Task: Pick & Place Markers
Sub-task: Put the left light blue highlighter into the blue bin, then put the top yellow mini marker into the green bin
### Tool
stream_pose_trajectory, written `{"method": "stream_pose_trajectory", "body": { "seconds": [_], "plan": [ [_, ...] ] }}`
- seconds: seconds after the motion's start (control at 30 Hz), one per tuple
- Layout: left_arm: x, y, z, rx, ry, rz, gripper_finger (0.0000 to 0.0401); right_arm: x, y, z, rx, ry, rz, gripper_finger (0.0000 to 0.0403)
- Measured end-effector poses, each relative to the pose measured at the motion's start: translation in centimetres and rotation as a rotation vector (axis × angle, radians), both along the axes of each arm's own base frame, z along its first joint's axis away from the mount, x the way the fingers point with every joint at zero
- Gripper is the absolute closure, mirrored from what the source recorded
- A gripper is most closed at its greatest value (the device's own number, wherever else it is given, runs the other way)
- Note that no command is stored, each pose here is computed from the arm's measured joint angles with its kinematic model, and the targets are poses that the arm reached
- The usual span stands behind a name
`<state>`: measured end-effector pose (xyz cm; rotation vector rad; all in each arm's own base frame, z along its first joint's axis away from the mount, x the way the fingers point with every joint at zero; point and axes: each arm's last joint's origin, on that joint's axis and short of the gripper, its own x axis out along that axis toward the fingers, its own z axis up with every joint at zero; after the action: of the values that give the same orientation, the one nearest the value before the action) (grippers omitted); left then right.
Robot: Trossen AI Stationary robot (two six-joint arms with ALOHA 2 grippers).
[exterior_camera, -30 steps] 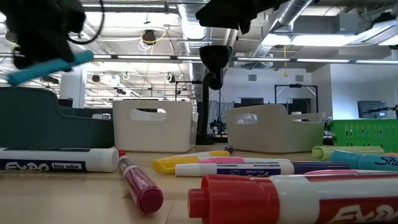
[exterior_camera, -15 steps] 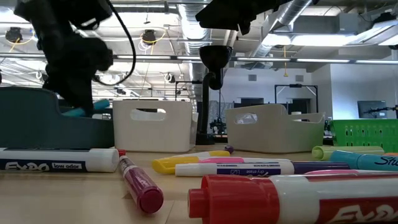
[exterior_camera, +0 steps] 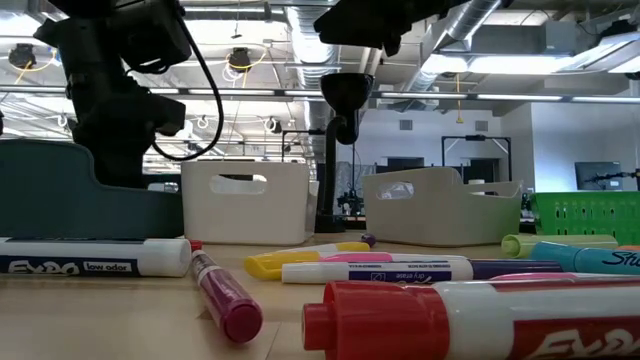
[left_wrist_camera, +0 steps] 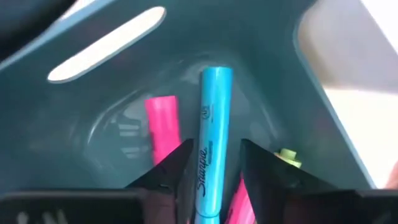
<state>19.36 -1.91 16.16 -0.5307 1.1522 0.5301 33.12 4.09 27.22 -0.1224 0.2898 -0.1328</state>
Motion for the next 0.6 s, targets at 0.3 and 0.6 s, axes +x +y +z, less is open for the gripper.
{"method": "stream_pose_trajectory", "body": {
  "seconds": [0.3, 0.6],
  "plan": [
    [-0.5, 0.1, 2.1, -0.009, -0.12, 0.003, 0.026, 0.0, 0.1, -0.1, 0.037, 0.003, 0.006, 0.0272],
    [-1.5, 0.2, 5.8, 0.037, -0.404, -0.025, 0.0285, -0.2, 0.1, -0.6, 0.086, 0.049, -0.014, 0.0272]
  ]
}}
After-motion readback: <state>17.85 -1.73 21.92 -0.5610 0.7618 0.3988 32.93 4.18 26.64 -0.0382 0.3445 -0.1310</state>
